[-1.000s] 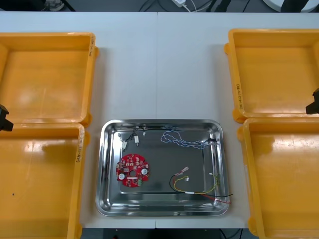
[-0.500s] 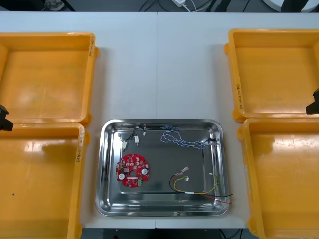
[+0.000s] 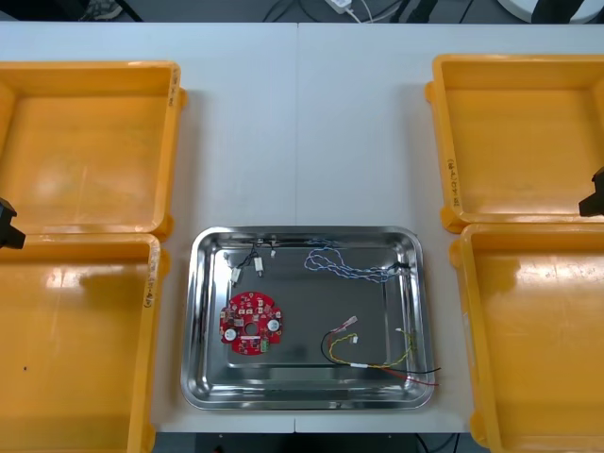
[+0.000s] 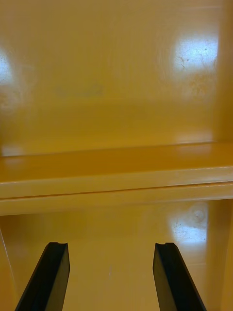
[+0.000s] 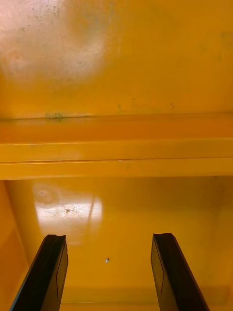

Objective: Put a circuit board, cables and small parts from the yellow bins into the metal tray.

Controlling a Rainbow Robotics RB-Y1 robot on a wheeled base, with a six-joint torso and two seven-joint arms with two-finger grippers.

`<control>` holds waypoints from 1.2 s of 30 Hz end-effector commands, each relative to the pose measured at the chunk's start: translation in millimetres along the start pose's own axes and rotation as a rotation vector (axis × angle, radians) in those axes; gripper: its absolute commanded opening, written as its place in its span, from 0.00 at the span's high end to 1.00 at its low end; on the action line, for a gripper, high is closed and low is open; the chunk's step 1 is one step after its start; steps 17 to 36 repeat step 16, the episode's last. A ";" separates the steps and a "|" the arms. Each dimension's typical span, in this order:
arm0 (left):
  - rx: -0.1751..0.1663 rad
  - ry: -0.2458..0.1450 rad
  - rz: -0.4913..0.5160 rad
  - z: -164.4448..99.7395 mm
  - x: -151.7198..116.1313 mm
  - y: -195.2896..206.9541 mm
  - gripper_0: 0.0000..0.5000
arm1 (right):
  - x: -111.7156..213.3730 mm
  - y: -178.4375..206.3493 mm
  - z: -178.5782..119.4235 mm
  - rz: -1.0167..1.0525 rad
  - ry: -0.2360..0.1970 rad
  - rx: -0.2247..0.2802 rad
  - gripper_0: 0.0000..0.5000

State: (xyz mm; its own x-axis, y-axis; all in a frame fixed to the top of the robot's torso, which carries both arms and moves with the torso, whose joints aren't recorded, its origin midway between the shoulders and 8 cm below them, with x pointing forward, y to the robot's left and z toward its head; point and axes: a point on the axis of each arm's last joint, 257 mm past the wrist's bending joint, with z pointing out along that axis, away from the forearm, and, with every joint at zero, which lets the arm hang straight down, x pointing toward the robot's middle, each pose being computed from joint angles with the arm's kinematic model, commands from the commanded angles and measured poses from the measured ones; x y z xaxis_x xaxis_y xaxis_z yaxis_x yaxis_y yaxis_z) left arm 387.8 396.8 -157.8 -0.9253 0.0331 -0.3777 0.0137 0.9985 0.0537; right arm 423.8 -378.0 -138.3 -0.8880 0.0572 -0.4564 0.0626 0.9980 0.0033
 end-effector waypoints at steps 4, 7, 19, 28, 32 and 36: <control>-0.047 -0.012 0.067 -14.6 -1.3 20.3 0.00 | -12.5 -20.0 -17.2 0.009 -0.044 0.046 0.00; -0.047 -0.012 0.067 -14.6 -1.3 20.3 0.00 | -12.5 -20.0 -17.2 0.009 -0.044 0.046 0.00; -0.047 -0.012 0.067 -14.6 -1.3 20.3 0.00 | -12.5 -20.0 -17.2 0.009 -0.044 0.046 0.00; -0.047 -0.012 0.067 -14.6 -1.3 20.3 0.00 | -12.5 -20.0 -17.2 0.009 -0.044 0.046 0.00; -0.047 -0.012 0.067 -14.6 -1.3 20.3 0.00 | -12.5 -20.0 -17.2 0.009 -0.044 0.046 0.00; -0.047 -0.012 0.067 -14.6 -1.3 20.3 0.00 | -12.5 -20.0 -17.2 0.009 -0.044 0.046 0.00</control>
